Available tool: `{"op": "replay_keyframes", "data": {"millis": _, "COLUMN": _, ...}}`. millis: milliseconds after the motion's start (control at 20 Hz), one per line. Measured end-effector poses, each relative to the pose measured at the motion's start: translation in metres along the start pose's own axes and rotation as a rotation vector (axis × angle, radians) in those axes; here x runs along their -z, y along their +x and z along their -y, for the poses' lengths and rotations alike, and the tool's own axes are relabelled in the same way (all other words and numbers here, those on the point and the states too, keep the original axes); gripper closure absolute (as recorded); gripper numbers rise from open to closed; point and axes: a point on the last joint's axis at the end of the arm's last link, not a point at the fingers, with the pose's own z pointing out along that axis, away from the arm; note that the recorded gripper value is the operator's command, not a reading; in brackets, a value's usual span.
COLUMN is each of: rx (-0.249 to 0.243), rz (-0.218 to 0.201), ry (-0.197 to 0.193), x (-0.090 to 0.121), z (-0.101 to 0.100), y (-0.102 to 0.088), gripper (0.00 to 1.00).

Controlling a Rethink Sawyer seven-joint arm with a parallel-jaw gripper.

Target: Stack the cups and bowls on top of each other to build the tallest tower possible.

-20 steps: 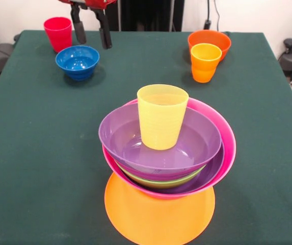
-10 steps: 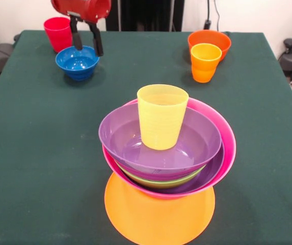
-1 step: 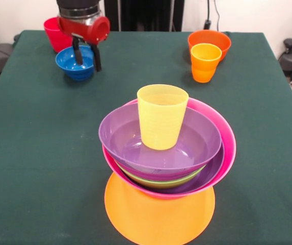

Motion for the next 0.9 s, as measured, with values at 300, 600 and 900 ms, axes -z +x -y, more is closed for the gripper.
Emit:
{"op": "replay_keyframes", "data": {"millis": 300, "rx": 0.010, "rz": -0.041, "ry": 0.022, "x": -0.025, "z": 0.017, "y": 0.020, "gripper": 0.00}}
{"op": "replay_keyframes", "data": {"millis": 600, "rx": 0.028, "rz": -0.070, "ry": 0.051, "x": -0.037, "z": 0.031, "y": 0.035, "gripper": 0.00}}
{"op": "replay_keyframes", "data": {"millis": 900, "rx": 0.030, "rz": -0.072, "ry": 0.077, "x": -0.037, "z": 0.039, "y": 0.039, "gripper": 0.00}}
